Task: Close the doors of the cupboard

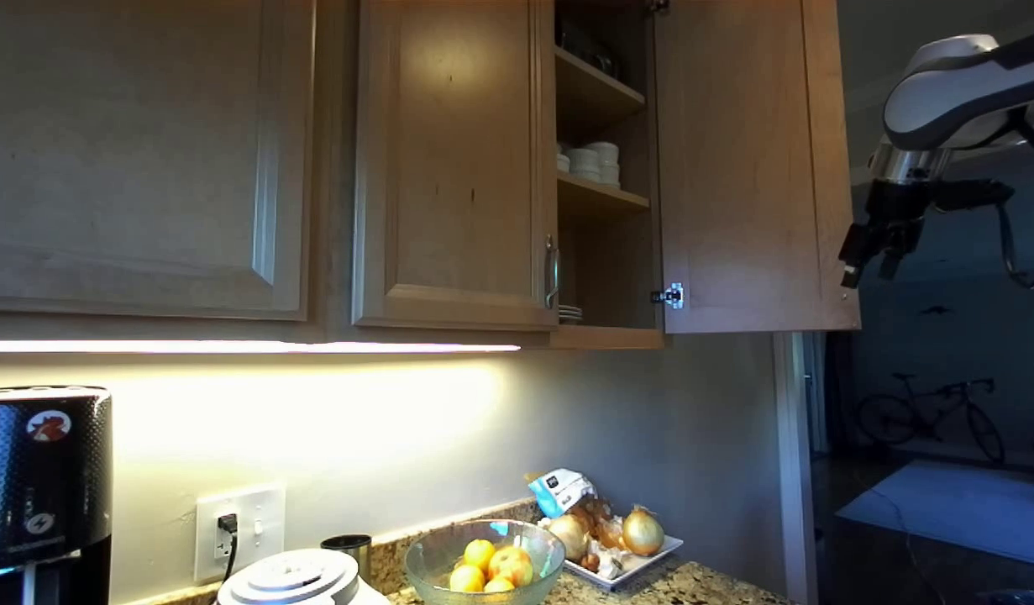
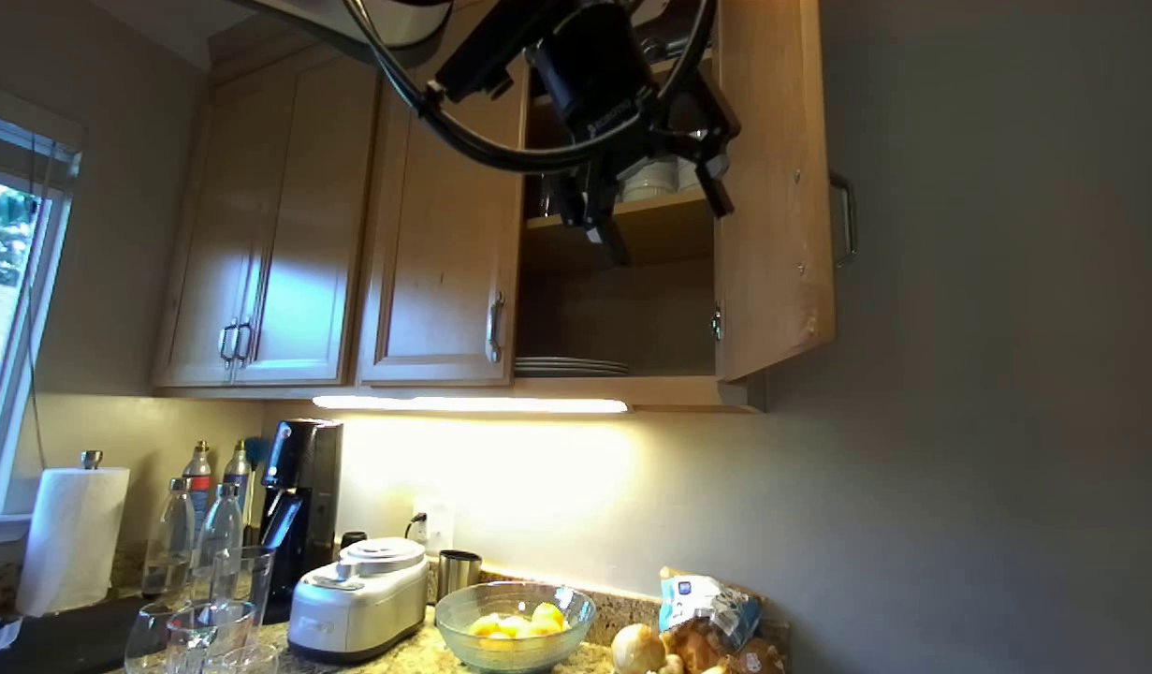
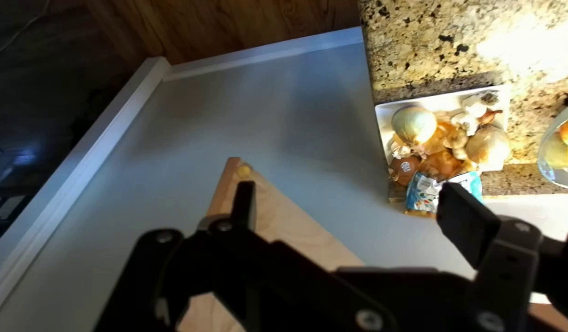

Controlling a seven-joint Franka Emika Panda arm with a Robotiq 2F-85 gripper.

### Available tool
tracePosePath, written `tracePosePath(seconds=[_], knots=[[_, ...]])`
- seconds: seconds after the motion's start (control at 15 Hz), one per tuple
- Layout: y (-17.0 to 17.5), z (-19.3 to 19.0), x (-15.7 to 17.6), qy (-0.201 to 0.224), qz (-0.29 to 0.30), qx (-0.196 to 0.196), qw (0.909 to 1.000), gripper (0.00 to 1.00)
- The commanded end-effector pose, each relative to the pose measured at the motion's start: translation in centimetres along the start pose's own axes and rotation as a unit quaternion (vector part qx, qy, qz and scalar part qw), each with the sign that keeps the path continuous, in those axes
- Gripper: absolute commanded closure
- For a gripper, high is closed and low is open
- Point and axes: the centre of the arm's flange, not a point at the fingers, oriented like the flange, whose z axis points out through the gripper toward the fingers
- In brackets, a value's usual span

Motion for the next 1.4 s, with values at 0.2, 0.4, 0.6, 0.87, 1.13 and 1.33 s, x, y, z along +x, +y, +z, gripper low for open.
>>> tracePosePath(seconds=[0.2, 0.4, 0.6, 0.87, 1.13, 1.33], knots=[[2.5, 1.2, 2.3, -0.012, 0.014, -0.018, 0.9997, 0.00], [3.0, 2.7, 3.7, -0.030, 0.018, -0.020, 0.9992, 0.00], [3.6, 3.7, 4.9, -0.047, 0.021, -0.030, 0.9982, 0.00], [3.7, 3.5, 5.6, -0.060, 0.026, -0.042, 0.9969, 0.00], [3.9, 3.1, 4.9, -0.054, 0.019, -0.060, 0.9965, 0.00], [5.0, 3.6, 4.7, -0.057, 0.010, -0.066, 0.9961, 0.00]])
